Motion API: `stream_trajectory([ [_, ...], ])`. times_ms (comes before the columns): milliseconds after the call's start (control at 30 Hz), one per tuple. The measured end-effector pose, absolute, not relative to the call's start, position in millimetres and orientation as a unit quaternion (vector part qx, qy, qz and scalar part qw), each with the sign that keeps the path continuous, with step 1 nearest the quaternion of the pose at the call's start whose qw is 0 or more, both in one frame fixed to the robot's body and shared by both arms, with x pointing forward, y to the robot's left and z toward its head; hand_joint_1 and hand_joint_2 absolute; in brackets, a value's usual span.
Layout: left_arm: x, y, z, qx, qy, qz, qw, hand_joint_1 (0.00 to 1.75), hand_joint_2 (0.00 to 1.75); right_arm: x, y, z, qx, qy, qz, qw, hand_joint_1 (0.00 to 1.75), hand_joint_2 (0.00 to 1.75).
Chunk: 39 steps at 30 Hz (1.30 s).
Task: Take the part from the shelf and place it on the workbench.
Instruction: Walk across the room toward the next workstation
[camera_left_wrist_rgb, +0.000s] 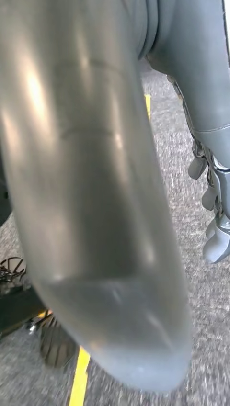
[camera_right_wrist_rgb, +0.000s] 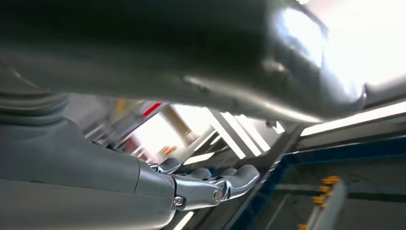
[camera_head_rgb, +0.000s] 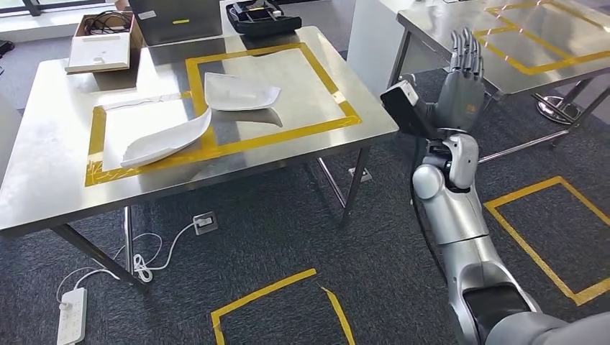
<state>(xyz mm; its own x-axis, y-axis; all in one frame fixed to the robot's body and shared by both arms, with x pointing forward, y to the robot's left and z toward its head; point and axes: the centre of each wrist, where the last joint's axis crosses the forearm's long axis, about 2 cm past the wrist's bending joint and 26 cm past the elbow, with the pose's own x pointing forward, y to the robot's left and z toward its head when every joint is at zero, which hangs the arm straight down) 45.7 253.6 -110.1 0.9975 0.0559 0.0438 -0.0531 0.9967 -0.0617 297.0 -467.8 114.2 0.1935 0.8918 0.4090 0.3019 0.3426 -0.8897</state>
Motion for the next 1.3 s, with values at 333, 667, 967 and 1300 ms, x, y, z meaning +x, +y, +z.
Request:
stream_trajectory([
  [333,47,250,-110,-0.036,-0.015,0.015,0.999,0.00,0.00,202,-495,-12,-0.368,-0.246,0.181,0.878,0.00,0.00],
  [667,50,251,-109,-0.034,-0.019,0.010,0.999,0.00,0.00,106,-422,-84,-0.224,-0.079,0.166,0.957,0.00,0.00],
  [967,50,250,-109,-0.035,-0.023,0.011,0.999,0.00,0.00,90,-413,-90,-0.198,-0.033,0.147,0.968,0.00,1.75],
  [1300,47,263,-111,-0.026,-0.034,0.003,0.999,0.00,0.00,45,-324,-110,-0.099,0.075,-0.089,0.988,0.00,1.75],
])
